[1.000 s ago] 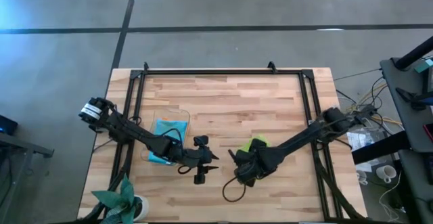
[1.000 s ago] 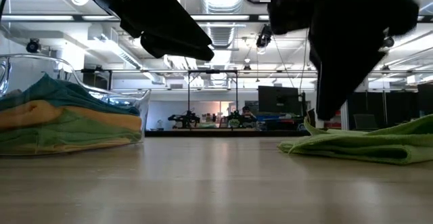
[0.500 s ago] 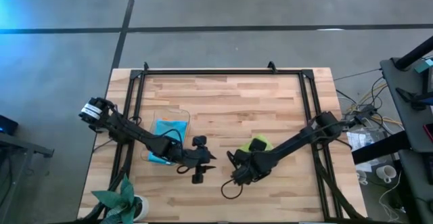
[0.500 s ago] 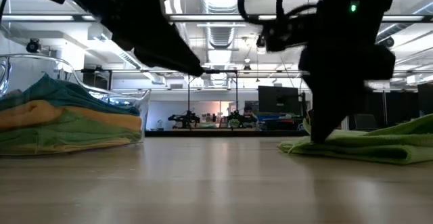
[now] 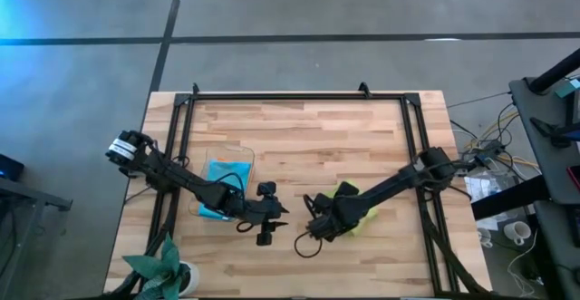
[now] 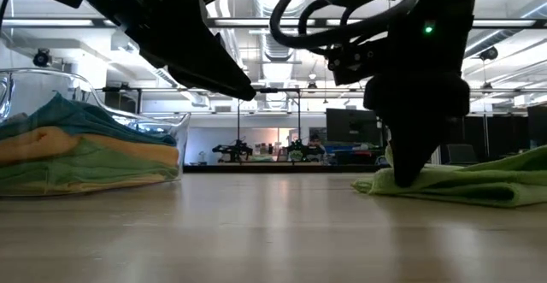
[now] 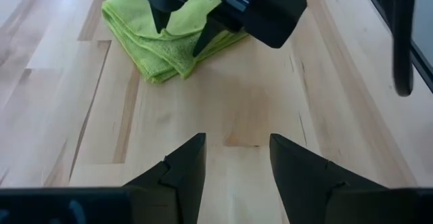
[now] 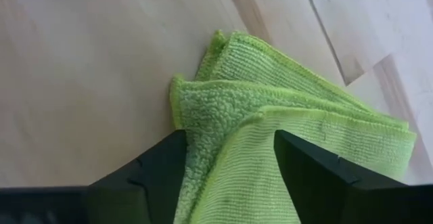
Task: Fold microfiber towels
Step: Fold the green microfiber towel on the table
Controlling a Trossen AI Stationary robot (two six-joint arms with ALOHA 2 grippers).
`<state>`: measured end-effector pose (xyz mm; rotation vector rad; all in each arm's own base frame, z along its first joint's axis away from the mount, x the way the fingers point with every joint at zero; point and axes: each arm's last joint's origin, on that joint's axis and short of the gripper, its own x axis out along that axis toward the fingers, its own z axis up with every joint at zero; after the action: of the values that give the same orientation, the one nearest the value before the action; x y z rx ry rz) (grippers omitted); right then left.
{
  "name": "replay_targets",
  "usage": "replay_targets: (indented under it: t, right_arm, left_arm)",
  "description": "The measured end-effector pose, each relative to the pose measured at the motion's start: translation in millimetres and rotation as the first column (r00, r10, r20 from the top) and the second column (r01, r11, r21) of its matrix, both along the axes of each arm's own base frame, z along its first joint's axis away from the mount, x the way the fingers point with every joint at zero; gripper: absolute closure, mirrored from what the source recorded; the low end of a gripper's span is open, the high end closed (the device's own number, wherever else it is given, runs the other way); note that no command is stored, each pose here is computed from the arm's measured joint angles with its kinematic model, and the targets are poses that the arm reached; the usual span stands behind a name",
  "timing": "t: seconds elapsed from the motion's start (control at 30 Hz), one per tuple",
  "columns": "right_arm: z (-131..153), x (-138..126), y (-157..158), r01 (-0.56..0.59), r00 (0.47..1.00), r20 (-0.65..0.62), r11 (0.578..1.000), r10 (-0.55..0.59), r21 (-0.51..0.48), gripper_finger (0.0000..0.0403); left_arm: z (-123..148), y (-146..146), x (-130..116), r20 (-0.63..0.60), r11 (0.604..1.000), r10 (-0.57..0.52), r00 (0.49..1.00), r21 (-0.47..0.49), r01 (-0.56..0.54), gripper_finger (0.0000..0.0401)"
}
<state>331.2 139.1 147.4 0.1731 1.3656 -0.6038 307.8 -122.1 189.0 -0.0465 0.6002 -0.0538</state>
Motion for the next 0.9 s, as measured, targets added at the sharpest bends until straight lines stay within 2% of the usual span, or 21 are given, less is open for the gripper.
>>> replay_targets:
  t: [0.17,0.43,0.6,0.8,0.9]
  right_arm:
    - [0.1,1.4,-1.8,0.016,1.000,0.009,1.000,-0.016,0.004,0.0218]
    - [2.6,1.9,-3.6,0.083,0.996,0.036,0.996,-0.084,0.015,0.0327]
    - [5.8,1.6,-3.8,0.107,0.993,0.049,0.994,-0.108,0.021,0.0377]
    - [35.9,-0.8,-13.1,0.225,0.960,0.151,0.971,-0.236,0.086,0.0392]
    - [38.2,0.1,-19.6,0.272,0.943,0.167,0.957,-0.286,0.103,0.0393]
  left_arm:
    - [0.0,0.1,0.0,0.000,1.000,0.001,1.000,0.000,-0.001,0.0254]
    - [0.0,0.0,0.0,0.000,1.000,0.000,1.000,-0.001,0.000,0.0254]
    - [0.0,0.0,0.0,0.000,1.000,0.000,1.000,-0.001,0.000,0.0254]
    - [0.4,-0.1,0.2,0.004,1.000,0.000,1.000,-0.002,0.000,0.0254]
    - [0.4,-0.1,0.3,0.006,1.000,0.000,1.000,-0.003,0.000,0.0254]
